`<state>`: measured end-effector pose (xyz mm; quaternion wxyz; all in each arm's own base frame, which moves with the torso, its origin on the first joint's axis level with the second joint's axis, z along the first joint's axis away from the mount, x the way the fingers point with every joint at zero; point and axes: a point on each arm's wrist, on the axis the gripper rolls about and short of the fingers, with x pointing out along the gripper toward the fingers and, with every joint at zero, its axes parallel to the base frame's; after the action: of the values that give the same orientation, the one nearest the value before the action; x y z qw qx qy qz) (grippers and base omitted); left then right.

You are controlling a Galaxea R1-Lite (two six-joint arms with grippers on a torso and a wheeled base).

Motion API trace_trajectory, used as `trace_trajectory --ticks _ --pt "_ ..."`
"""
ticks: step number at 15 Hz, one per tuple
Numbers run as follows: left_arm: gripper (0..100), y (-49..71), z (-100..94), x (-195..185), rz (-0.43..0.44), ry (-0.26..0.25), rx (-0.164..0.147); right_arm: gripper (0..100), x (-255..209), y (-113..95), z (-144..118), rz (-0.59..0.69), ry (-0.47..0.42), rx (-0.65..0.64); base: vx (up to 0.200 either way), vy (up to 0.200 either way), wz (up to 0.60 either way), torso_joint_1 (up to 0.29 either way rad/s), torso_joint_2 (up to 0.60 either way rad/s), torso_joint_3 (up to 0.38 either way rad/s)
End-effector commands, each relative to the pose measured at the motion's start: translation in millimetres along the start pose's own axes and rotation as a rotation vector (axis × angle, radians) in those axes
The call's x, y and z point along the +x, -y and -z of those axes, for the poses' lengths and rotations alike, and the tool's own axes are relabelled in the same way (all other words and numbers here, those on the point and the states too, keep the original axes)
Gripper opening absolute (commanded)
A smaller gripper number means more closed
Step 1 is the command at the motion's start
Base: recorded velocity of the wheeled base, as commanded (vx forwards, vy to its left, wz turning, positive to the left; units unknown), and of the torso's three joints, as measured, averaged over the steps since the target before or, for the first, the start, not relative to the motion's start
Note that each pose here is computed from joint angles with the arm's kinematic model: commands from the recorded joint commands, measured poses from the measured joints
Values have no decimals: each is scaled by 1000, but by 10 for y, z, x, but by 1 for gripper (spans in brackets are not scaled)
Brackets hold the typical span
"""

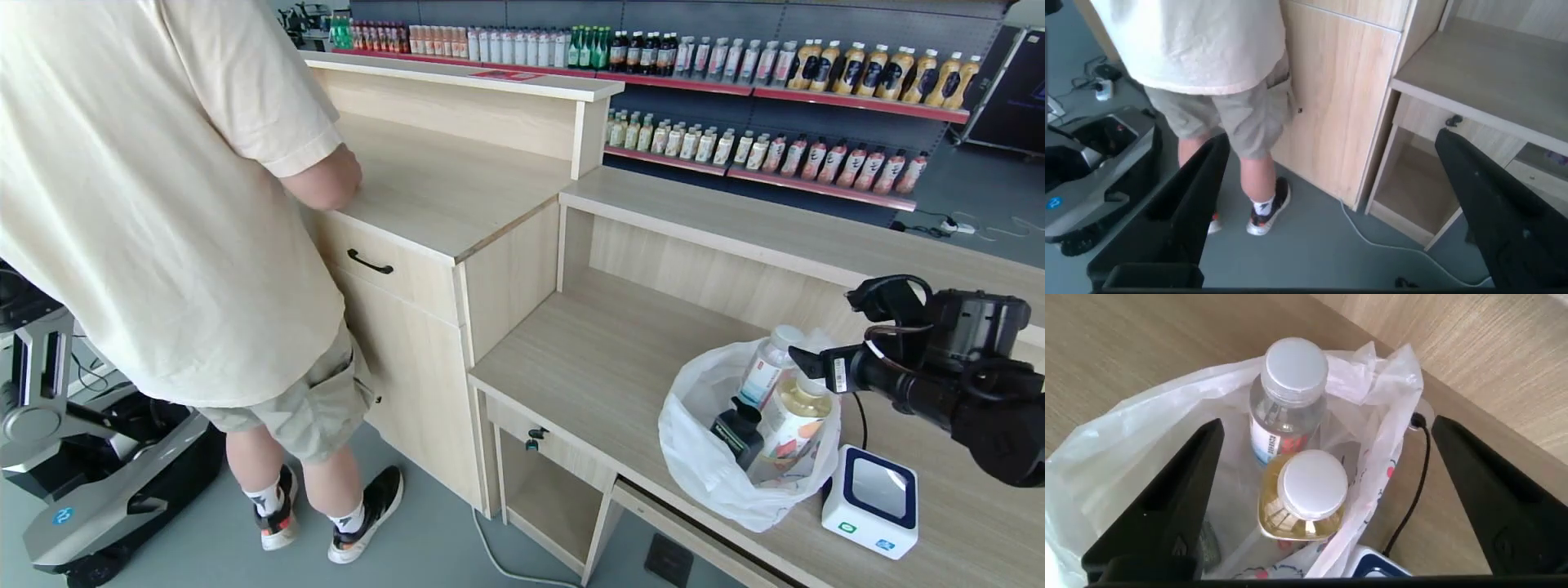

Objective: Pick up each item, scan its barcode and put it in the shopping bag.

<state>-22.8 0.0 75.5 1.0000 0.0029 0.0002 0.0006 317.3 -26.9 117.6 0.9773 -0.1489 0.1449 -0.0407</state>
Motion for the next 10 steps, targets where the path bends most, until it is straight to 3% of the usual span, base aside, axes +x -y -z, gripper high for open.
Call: trace_trajectory --ticks 1,3,6,10 --pt "100 0 0 0 0 0 0 100 -463 285 -227 118 79 -107 0 0 -600 -2 -2 12" --pt "100 0 0 0 0 0 0 100 -612 423 -309 174 119 -96 0 0 -600 0 2 5" --pt "100 0 0 0 0 0 0 100 -847 619 -244 256 101 -63 0 0 -600 6 4 1" --pt "100 0 0 0 0 0 0 100 -1319 586 -119 267 42 29 0 0 -600 2 2 4"
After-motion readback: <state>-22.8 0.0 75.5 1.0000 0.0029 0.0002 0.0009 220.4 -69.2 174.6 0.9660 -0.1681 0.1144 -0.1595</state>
